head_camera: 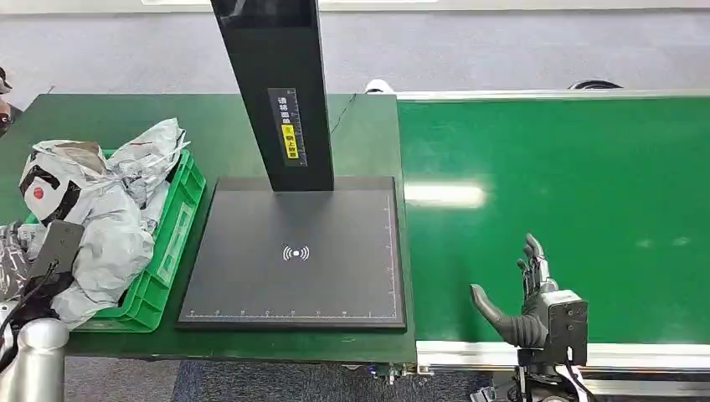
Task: Moved the parcel from conveyor to table for the left to box.
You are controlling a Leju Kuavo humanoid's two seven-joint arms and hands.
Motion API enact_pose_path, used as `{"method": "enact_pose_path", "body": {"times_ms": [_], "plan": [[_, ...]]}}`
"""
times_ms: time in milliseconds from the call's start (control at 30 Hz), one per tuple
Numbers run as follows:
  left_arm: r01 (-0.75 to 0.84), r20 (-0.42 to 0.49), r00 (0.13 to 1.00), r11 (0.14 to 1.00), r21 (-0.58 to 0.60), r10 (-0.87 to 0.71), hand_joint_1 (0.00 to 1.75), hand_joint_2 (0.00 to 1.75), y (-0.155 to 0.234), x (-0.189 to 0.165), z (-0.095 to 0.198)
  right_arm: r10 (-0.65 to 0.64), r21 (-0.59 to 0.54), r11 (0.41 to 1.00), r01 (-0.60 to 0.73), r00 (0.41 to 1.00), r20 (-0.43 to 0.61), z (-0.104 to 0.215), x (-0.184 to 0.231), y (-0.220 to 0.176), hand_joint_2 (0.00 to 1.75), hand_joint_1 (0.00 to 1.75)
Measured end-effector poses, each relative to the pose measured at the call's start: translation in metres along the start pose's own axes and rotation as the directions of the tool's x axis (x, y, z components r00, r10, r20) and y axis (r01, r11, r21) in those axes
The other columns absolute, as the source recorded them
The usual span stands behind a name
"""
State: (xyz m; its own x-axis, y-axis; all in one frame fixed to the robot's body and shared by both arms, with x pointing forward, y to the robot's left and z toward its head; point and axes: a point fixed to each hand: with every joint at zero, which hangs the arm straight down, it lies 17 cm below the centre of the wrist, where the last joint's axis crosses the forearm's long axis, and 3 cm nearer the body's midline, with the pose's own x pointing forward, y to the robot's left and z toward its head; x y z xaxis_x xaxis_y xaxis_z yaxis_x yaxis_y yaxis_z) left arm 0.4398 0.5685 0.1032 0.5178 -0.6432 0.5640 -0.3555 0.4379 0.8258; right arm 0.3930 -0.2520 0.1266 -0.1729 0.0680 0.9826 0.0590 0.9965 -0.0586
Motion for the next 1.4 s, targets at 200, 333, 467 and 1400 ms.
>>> {"method": "enact_pose_path", "body": {"times_ms": [200, 333, 467, 1400], "plan": [[-0.021, 0.030, 0.999, 0.996, 0.088, 0.018, 0.00, 1.75, 0.011, 0.004, -0.007, -0.002, 0.023, 1.000, 0.002, 1.000, -0.005, 0.001, -0.002, 0.009, 1.75, 0.00], [-0.154, 0.145, 0.982, 0.957, 0.246, 0.121, 0.00, 1.75, 0.044, 0.018, -0.003, 0.006, 0.032, 0.999, -0.005, 1.000, -0.008, 0.002, -0.003, 0.010, 1.75, 0.00], [-0.486, 0.475, 0.839, 0.756, 0.439, 0.264, 0.00, 1.75, 0.116, 0.055, 0.042, 0.005, 0.048, 0.999, -0.005, 1.000, 0.008, 0.002, -0.002, 0.015, 1.75, 0.00], [-0.907, 0.867, 0.176, 0.418, -0.041, 0.466, 0.00, 1.75, 0.187, 0.208, 0.182, -0.005, 0.086, 0.996, 0.000, 0.998, 0.055, -0.008, 0.001, 0.023, 1.75, 0.00]]}}
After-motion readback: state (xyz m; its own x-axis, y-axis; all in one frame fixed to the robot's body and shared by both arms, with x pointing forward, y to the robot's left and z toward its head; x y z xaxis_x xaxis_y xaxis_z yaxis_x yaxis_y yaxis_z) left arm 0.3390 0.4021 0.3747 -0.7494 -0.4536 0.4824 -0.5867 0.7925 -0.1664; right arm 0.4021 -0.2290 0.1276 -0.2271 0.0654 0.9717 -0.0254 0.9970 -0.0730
